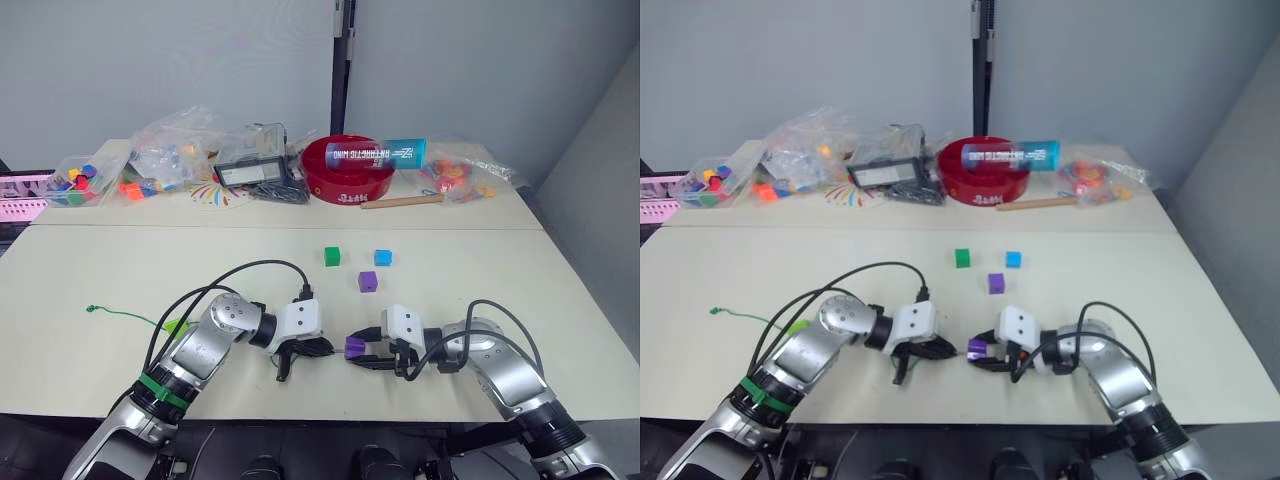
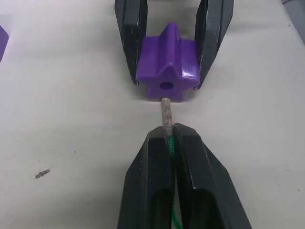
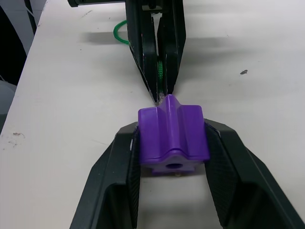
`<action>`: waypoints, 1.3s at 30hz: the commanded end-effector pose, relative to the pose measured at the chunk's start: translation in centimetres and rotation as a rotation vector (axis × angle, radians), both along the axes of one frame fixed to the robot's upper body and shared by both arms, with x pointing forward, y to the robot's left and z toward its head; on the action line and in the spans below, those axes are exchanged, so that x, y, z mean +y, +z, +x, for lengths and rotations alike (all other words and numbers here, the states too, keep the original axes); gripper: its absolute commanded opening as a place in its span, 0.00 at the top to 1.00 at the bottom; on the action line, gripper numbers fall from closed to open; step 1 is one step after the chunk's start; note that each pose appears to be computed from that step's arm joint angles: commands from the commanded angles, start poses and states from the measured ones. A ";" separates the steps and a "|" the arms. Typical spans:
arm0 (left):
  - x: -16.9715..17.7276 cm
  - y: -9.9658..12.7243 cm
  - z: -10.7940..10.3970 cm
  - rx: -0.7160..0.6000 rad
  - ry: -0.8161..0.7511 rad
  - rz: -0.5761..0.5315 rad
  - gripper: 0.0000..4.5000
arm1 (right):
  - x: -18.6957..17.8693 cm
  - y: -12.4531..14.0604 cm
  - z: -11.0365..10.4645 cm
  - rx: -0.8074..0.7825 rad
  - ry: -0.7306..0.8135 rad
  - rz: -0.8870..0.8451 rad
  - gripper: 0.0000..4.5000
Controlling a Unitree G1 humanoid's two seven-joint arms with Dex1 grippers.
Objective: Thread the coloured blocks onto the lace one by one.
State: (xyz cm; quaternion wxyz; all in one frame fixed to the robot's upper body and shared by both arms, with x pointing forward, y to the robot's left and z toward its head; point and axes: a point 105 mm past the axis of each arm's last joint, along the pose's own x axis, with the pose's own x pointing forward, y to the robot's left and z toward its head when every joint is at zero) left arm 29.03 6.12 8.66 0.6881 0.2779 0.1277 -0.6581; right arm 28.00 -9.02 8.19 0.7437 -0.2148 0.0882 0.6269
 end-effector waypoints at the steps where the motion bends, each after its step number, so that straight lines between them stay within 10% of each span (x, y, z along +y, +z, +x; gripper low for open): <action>1: -0.3 0.5 0.1 -0.032 -0.001 -0.009 0.99 | -0.2 -0.6 -0.5 0.028 -0.011 -0.008 0.69; 39: 2.3 3.0 -0.6 -0.002 0.036 -0.043 0.99 | -0.8 -1.0 -0.5 0.035 -0.012 -0.006 0.69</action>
